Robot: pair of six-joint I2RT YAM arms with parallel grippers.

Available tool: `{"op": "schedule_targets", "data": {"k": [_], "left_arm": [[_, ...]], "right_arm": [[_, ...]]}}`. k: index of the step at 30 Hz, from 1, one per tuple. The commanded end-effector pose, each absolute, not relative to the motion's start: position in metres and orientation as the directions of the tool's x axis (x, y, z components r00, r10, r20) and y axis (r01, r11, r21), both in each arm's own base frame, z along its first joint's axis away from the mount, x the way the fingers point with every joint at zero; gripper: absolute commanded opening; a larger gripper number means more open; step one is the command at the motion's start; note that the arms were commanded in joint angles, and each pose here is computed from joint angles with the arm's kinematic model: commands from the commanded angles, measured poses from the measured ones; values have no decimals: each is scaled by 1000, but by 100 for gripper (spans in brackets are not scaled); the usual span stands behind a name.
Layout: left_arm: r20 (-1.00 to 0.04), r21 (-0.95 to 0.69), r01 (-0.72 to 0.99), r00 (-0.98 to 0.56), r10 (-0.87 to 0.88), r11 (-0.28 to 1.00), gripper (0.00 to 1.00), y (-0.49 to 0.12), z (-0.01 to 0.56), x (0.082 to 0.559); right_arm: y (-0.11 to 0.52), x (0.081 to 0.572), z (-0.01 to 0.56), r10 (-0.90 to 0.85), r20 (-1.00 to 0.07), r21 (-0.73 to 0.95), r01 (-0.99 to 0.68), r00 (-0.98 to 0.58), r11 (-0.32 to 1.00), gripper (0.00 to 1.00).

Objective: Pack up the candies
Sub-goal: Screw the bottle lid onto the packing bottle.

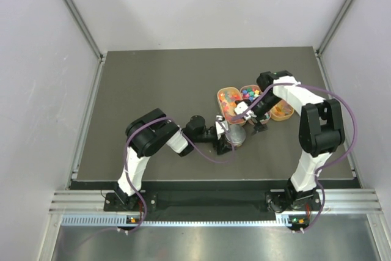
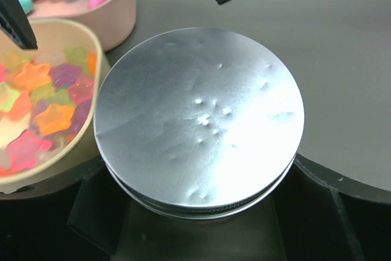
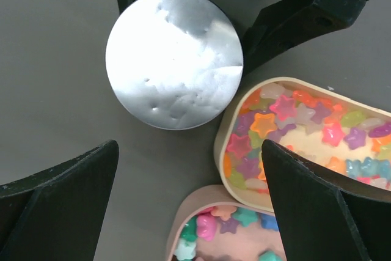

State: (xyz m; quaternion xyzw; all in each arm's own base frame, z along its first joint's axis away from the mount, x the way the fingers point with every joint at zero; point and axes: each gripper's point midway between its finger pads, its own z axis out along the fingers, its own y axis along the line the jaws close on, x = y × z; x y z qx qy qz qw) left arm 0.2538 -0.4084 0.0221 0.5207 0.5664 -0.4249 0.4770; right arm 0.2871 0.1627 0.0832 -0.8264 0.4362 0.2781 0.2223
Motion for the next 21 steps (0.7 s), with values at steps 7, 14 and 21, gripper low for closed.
{"op": "schedule_targets", "data": {"k": [7, 14, 21], "left_arm": [[-967, -30, 996, -48, 250, 78, 72, -401, -5, 235], [-960, -27, 998, -43, 276, 60, 71, -394, -14, 225], [-956, -20, 998, -36, 290, 58, 71, -393, -18, 226]], "right_arm": [[168, 278, 112, -419, -634, -307, -709, 650, -635, 100], [178, 267, 103, -338, -676, -301, -664, 655, -684, 100], [201, 263, 95, -257, -692, -325, -609, 675, -723, 100]]}}
